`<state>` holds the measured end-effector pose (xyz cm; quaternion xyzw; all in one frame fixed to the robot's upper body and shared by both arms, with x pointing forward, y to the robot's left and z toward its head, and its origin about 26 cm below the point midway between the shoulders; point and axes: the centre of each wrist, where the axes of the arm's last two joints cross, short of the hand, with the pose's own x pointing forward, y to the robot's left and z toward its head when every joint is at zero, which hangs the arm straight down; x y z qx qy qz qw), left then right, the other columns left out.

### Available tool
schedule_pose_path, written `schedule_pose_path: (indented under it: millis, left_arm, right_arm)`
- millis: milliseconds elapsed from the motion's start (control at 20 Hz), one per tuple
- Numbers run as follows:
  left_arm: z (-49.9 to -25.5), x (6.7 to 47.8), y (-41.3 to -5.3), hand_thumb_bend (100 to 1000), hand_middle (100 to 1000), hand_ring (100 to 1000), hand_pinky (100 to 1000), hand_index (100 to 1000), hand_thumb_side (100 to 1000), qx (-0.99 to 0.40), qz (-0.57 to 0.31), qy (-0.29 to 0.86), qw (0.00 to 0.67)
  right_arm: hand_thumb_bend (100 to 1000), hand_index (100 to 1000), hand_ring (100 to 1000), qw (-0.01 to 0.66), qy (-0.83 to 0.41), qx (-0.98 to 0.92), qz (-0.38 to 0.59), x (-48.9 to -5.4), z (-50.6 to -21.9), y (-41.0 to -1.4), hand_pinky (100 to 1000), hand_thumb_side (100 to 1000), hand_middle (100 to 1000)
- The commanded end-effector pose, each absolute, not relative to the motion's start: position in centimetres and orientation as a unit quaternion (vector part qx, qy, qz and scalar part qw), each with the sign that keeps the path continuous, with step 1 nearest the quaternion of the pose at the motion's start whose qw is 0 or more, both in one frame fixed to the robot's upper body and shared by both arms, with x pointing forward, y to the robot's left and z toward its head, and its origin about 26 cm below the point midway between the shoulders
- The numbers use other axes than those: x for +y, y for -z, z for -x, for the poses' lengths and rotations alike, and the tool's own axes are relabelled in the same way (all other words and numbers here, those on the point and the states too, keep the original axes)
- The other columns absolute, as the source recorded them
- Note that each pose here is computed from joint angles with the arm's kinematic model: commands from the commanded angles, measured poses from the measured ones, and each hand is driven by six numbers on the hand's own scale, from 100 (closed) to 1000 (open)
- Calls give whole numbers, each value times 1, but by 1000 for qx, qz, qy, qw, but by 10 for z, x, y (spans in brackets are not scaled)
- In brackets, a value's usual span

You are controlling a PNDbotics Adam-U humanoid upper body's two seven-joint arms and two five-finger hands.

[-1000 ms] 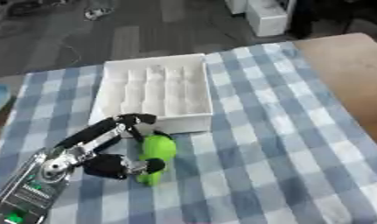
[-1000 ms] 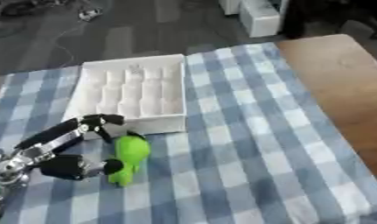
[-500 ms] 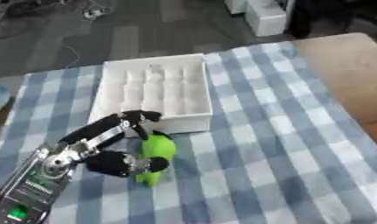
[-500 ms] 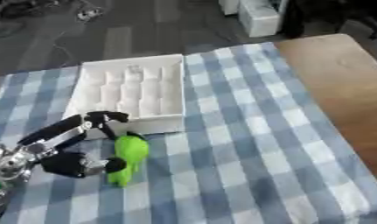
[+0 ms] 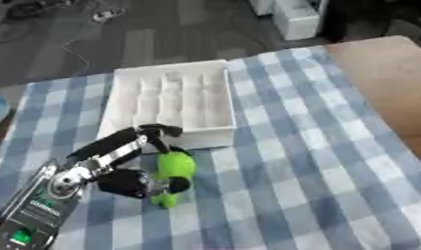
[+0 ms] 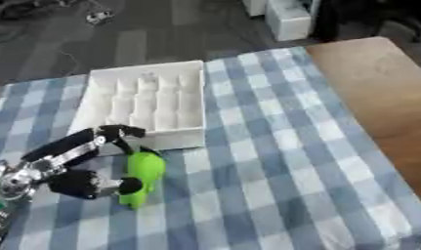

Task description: Pick up objects on the table and place them in the box.

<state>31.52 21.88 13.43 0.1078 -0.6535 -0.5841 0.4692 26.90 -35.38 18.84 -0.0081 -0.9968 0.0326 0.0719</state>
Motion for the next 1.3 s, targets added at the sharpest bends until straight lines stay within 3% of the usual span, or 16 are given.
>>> schedule_pose_path:
  millis: [50, 400, 1300]
  left_arm:
    - [-317, 221, -143, 629, 879, 758, 1000, 951, 794, -660, -133, 589, 447]
    - [-322, 226, -135, 603, 877, 753, 1000, 943, 865, -652, -159, 588, 451]
    - [-335, 230, -124, 590, 897, 783, 1000, 953, 929, -601, -167, 619, 478]
  right_arm:
    - [136, 720, 567, 55, -48, -997, 8, -356, -269, -202, 453, 1000, 612]
    - [132, 719, 567, 54, -46, -997, 6, -357, -269, -203, 452, 1000, 611]
    - [131, 719, 566, 53, -46, -998, 4, -357, -269, -204, 452, 1000, 611]
